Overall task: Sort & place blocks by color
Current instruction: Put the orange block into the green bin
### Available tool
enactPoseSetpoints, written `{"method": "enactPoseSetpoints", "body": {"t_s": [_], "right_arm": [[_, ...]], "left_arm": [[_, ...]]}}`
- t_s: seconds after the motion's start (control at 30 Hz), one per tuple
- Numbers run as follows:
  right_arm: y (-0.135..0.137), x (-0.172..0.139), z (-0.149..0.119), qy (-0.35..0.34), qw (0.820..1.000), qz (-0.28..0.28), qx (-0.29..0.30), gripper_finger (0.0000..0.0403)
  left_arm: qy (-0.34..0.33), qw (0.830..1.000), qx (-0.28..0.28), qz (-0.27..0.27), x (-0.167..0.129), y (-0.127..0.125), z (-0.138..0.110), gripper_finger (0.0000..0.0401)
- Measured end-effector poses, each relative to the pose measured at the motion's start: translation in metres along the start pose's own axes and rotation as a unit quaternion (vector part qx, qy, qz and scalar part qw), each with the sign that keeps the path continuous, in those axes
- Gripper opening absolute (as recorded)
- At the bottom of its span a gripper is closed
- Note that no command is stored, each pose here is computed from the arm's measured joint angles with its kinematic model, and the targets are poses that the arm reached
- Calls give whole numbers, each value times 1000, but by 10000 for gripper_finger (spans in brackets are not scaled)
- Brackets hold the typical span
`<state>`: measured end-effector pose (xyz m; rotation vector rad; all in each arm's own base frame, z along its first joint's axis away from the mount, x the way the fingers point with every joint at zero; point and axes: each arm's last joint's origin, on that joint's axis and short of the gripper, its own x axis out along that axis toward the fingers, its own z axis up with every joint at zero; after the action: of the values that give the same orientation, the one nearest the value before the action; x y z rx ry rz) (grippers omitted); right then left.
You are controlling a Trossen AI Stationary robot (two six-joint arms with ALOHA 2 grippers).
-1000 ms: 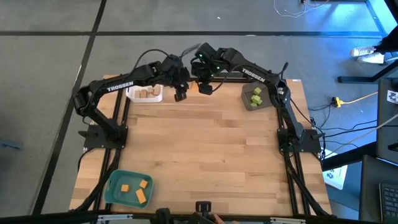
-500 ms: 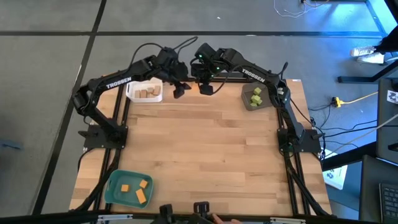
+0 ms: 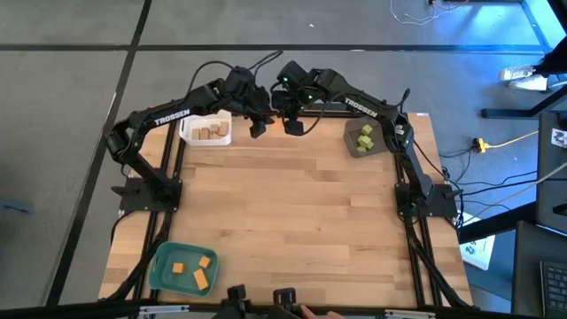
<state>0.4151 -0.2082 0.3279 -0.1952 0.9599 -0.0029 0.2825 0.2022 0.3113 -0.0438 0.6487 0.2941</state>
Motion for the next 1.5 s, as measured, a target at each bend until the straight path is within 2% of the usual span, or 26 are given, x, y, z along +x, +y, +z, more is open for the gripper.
{"method": "enactPoseSetpoints", "body": {"t_s": [0.1,0.3,0.53,0.7,1.03,1.5], "right_arm": [[0,0,0,-1,1000,0,-1,0],[0,0,1,-4,1000,-2,-3,0],[0,0,2,-5,1000,-1,-3,0],[1,0,2,-5,1000,-1,-3,0],[1,0,2,-6,1000,-1,-4,0],[6,2,8,-19,1000,-3,-13,0]], "left_arm": [[2,1000,3,20,-1,4,-1,229],[1,1000,-6,22,-3,12,-3,228],[-18,999,-24,-34,-6,18,-4,227],[-18,999,-16,-34,-5,18,-5,229],[-22,999,-7,-36,8,14,-21,228],[-38,999,2,-32,9,15,-20,228]]}}
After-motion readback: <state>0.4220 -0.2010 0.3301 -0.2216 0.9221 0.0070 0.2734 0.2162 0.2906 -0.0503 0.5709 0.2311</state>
